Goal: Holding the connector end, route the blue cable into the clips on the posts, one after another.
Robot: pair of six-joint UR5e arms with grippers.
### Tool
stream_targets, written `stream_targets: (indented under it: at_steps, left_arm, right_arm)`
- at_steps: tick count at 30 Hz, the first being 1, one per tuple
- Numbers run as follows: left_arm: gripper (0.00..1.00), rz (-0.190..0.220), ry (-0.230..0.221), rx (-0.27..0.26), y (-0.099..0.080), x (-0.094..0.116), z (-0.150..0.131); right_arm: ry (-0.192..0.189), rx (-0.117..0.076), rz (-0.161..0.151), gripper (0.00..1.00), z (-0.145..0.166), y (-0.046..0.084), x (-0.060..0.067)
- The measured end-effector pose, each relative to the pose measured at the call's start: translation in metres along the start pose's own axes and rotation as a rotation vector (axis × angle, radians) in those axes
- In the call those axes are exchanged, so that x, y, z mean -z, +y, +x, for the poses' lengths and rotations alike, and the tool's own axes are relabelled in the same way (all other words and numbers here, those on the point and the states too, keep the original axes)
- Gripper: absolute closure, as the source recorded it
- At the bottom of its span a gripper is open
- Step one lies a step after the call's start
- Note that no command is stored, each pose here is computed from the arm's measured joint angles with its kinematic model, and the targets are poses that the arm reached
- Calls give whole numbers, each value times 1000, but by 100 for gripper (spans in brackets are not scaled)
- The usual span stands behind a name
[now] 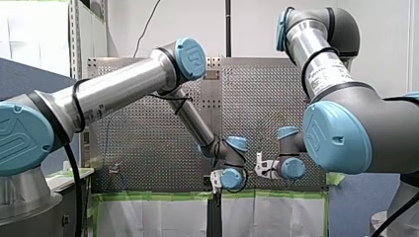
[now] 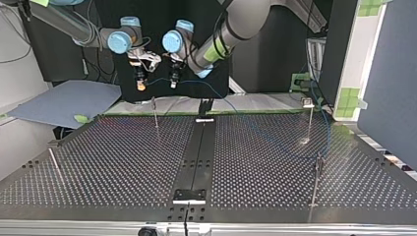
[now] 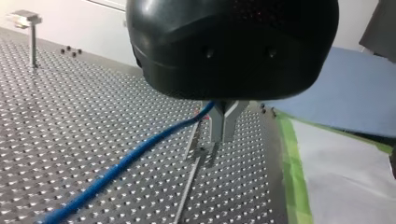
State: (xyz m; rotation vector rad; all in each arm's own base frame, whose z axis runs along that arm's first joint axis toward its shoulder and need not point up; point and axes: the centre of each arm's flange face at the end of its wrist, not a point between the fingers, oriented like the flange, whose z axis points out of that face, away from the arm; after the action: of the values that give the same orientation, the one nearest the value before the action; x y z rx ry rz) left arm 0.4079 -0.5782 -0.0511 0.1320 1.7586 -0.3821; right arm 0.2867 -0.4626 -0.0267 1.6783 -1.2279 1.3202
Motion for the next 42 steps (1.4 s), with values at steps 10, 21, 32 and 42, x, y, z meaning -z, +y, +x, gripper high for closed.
stream_targets:
  at_steps: [10, 21, 32, 42]
  left_arm:
    - [98, 6, -71, 43, -20, -15, -8]
    - [95, 0, -104, 67, -24, -32, 2]
    - [95, -1, -101, 91, -22, -52, 23]
    - [95, -19, -127, 105, -17, -59, 19]
  right_arm:
    - [21, -7, 36, 100, 5, 8, -8]
    - [50, -39, 37, 100, 15, 23, -22]
    - [27, -61, 20, 100, 1, 45, -36]
    - [-9, -64, 26, 100, -13, 60, -56]
